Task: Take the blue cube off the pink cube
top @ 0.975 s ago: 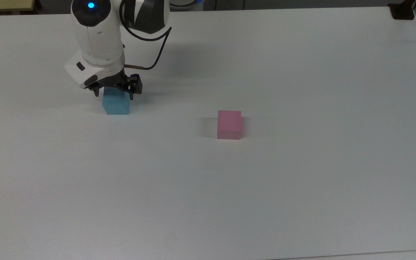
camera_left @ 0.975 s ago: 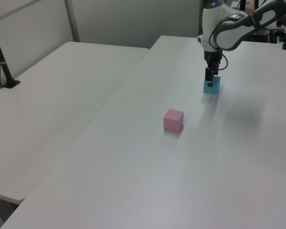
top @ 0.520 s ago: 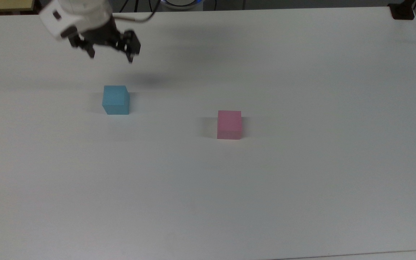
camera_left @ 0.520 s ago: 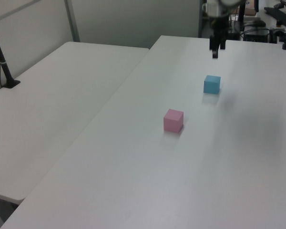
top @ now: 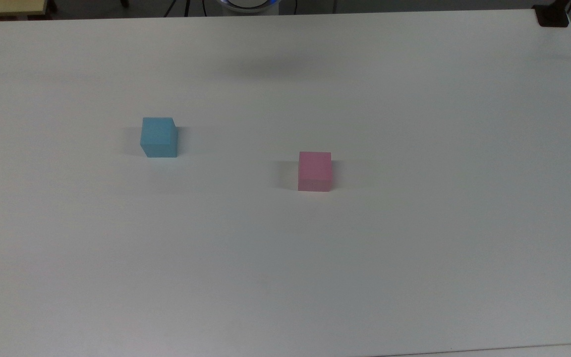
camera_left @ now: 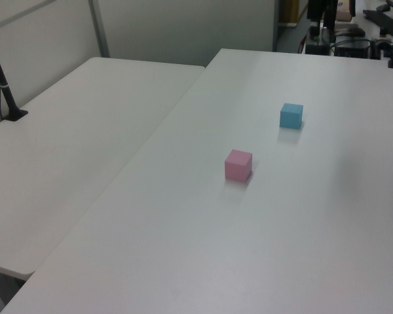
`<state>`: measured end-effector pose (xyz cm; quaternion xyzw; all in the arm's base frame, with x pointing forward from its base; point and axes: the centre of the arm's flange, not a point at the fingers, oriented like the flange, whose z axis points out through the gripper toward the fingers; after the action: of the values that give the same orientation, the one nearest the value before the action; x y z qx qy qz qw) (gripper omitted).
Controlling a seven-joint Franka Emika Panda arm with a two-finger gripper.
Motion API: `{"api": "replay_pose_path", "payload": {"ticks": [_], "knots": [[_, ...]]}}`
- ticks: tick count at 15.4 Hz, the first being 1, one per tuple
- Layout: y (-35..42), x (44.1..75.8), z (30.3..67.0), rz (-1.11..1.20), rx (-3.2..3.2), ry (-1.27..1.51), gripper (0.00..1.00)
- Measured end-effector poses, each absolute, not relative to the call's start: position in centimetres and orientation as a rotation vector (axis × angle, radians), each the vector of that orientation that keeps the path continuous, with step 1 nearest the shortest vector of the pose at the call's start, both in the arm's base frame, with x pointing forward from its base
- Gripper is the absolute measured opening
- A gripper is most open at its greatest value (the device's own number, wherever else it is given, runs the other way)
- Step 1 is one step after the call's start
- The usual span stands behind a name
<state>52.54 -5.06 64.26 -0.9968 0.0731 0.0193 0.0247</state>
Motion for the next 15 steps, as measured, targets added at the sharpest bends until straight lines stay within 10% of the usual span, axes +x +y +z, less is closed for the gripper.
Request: {"api": "replay_pose_path", "payload": {"ticks": [15], "knots": [[-4.9, 53.2, 64.3, -0.002, -3.143, 0.031, 1.0]]}}
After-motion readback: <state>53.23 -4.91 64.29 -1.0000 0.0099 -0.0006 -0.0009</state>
